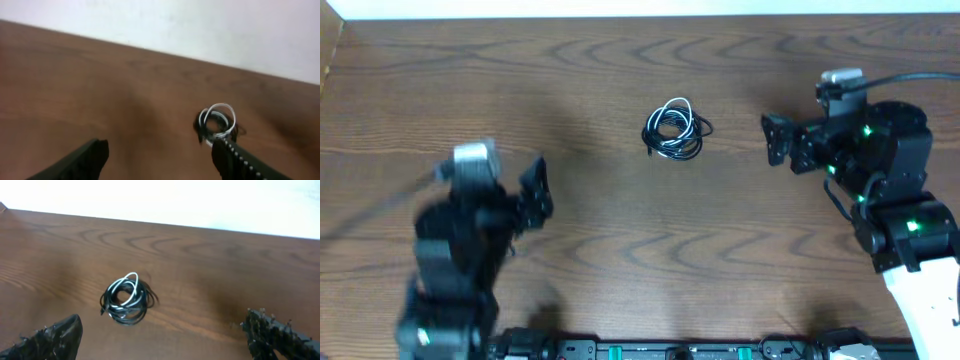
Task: Untangle cables
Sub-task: 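Raise both arms and move them forward toward the cable bundle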
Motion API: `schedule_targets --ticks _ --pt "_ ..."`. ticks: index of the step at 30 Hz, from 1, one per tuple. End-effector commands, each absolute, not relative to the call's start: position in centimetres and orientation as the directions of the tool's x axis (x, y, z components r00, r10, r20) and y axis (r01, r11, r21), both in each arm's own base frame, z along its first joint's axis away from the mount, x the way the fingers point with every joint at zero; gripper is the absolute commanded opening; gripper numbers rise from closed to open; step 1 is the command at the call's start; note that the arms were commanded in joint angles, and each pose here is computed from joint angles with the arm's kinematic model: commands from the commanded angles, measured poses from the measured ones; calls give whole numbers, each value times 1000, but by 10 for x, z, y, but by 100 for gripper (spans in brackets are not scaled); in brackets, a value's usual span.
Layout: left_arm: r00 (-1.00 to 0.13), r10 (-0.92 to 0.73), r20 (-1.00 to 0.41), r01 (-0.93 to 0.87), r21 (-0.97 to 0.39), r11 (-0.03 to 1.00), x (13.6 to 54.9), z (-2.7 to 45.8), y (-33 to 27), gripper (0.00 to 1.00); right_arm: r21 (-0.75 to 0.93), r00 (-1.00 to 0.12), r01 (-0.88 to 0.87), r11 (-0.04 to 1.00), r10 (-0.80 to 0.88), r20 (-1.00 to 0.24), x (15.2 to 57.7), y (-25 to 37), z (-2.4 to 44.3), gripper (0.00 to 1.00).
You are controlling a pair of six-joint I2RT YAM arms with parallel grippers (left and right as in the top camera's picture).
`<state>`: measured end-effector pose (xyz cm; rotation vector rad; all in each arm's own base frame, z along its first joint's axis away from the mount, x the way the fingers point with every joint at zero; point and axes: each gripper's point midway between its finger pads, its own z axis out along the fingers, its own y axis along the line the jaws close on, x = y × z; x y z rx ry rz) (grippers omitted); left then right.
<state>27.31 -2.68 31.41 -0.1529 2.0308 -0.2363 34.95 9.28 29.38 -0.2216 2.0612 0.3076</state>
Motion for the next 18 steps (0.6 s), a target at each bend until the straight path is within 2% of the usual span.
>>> schedule_targets --ticks 1,3,6,8,10,12,13,16,18 --pt "-530 -153 -834 9 -186 982 306 340 -30 72 87 -497 -278 957 -65 -865 362 97 295 99" --pt "-549 -153 -822 15 -193 981 325 351 -34 72 78 -531 -285 955 -90 -843 368 99 290 99" --pt "-600 -144 -787 149 -287 946 342 356 -65 72 64 -596 -296 953 -132 -792 387 105 281 99" --pt "-572 -142 -808 220 -317 923 352 366 -78 72 62 -629 -295 954 -145 -764 400 108 281 99" --pt "-532 -171 -829 222 -331 917 366 375 -79 70 50 -646 -285 957 -153 -748 412 111 286 99" --pt "-540 -243 -806 162 -383 909 375 372 -76 70 30 -649 -268 963 -158 -744 424 112 294 99" --pt "-556 -296 -776 97 -415 905 383 363 -71 70 13 -648 -258 966 -163 -744 430 113 300 99" --pt "-627 -307 -716 24 -412 911 403 326 -68 70 -8 -637 -214 977 -146 -757 442 114 320 99" --pt "-735 -317 -600 -28 -440 898 425 270 -76 70 31 -621 -181 983 -90 -779 448 118 340 99"
